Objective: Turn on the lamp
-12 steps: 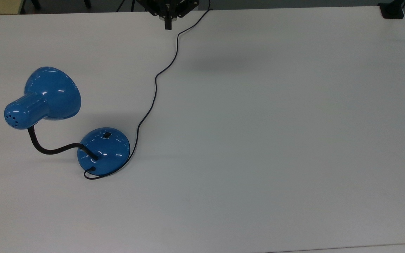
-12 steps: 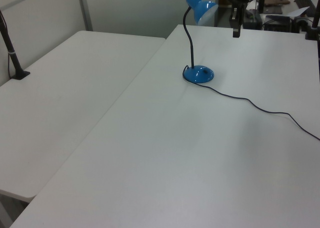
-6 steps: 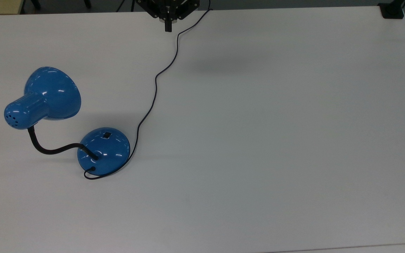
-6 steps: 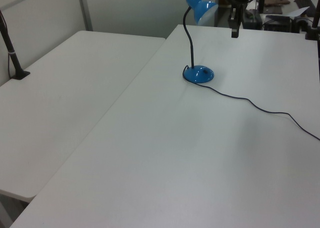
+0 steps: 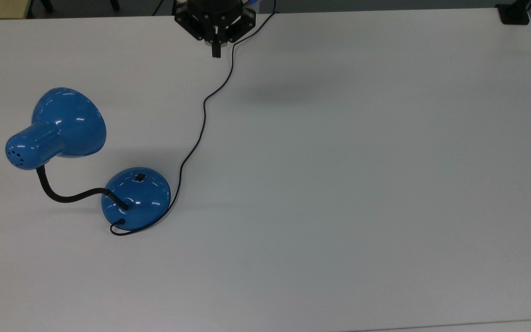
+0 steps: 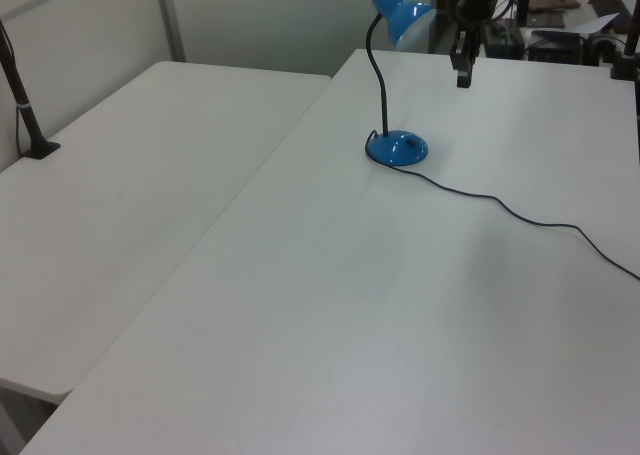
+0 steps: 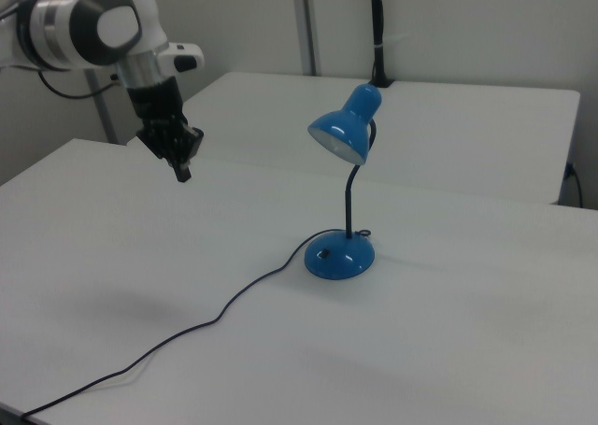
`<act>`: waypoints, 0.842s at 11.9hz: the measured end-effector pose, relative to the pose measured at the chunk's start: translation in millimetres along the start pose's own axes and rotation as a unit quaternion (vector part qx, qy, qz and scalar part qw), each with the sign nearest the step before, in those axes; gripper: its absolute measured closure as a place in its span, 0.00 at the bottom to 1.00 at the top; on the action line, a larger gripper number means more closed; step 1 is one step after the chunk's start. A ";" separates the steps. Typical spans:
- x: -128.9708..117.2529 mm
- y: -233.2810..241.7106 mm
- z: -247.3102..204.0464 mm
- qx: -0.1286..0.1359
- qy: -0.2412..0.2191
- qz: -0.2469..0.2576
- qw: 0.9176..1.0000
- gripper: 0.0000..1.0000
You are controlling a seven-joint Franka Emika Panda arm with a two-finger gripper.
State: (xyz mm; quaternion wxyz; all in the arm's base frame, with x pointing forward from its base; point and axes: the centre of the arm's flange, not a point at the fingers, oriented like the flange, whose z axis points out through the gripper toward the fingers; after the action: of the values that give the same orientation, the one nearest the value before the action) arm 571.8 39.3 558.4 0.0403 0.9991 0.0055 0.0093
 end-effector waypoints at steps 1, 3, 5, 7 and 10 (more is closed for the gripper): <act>1.0 4.0 7.9 0.000 0.003 0.003 1.000 1.00; 2.3 13.1 29.0 0.001 0.008 0.011 1.000 1.00; 2.5 19.6 51.9 0.002 0.015 0.017 1.000 1.00; 4.1 28.0 74.9 0.004 0.032 0.024 0.999 1.00; 16.4 42.5 104.6 0.007 0.070 0.051 0.996 1.00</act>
State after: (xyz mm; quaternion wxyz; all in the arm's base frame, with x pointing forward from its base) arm 590.6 -11.2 457.9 0.0323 0.9953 -0.0425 0.0812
